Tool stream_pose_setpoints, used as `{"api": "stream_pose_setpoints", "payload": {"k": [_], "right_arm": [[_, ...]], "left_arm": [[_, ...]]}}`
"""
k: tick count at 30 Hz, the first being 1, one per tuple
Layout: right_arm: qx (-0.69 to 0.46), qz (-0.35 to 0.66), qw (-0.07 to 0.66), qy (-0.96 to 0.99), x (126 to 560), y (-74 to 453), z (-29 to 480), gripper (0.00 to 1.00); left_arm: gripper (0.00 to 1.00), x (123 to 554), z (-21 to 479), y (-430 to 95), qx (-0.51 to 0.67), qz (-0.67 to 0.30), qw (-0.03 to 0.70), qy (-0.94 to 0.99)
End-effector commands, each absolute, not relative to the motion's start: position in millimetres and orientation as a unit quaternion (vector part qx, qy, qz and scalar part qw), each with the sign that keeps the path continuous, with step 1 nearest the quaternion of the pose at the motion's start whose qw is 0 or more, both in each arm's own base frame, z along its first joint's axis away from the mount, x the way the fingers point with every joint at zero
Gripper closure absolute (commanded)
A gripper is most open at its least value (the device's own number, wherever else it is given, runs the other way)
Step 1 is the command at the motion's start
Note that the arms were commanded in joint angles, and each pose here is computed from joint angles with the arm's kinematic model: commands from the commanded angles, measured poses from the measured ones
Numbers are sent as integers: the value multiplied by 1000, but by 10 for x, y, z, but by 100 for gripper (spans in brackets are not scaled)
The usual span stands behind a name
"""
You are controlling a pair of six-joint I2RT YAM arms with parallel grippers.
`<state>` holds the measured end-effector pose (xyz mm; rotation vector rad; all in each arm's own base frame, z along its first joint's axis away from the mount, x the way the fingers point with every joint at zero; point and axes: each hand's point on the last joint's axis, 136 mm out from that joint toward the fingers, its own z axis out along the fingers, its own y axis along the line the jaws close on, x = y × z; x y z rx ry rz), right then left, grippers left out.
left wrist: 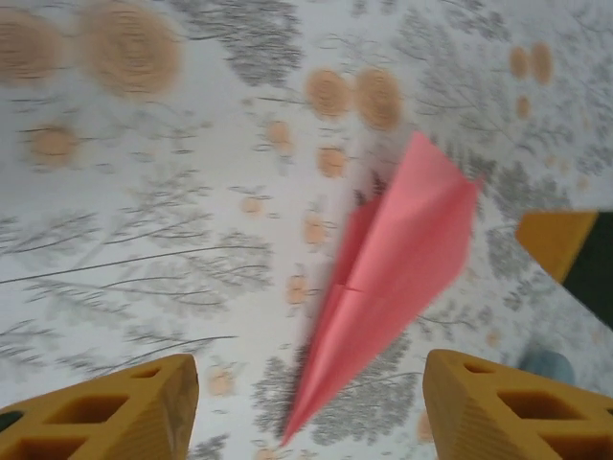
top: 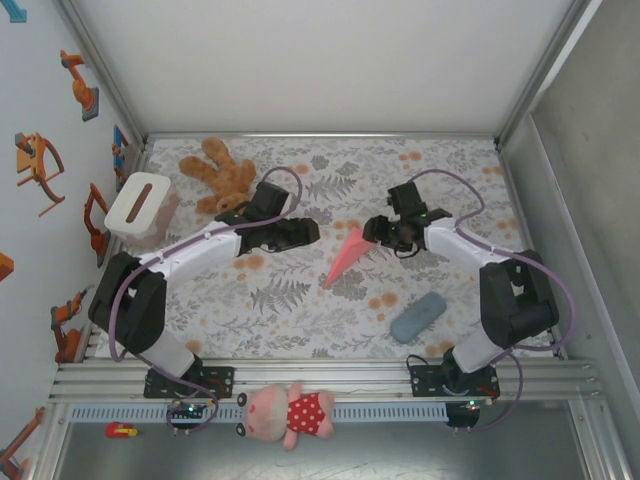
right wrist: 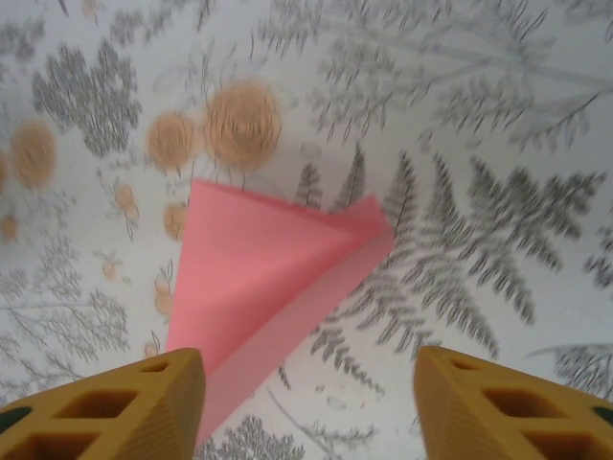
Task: Fold a paper plane with a square sheet of paper (pick it up from the middle)
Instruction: Turn over a paper plane at the center of the table.
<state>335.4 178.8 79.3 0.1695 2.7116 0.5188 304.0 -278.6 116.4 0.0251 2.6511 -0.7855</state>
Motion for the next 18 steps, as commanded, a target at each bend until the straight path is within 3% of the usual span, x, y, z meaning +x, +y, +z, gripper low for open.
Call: {"api": "stream_pose_setpoints", "payload": {"k": [1, 7, 18], "right_arm": [[90, 131, 187, 969, 3258, 1752, 850, 37], [107, 149, 182, 966, 3205, 2145, 834, 34], [180, 121, 163, 963, 3060, 2147, 572, 41]], "left_arm": [[28, 3014, 1036, -2443, -11, -219, 200, 955], [11, 3027, 976, -2251, -24, -195, 221, 955], [1, 3004, 874, -2227, -17, -188, 218, 957]]}}
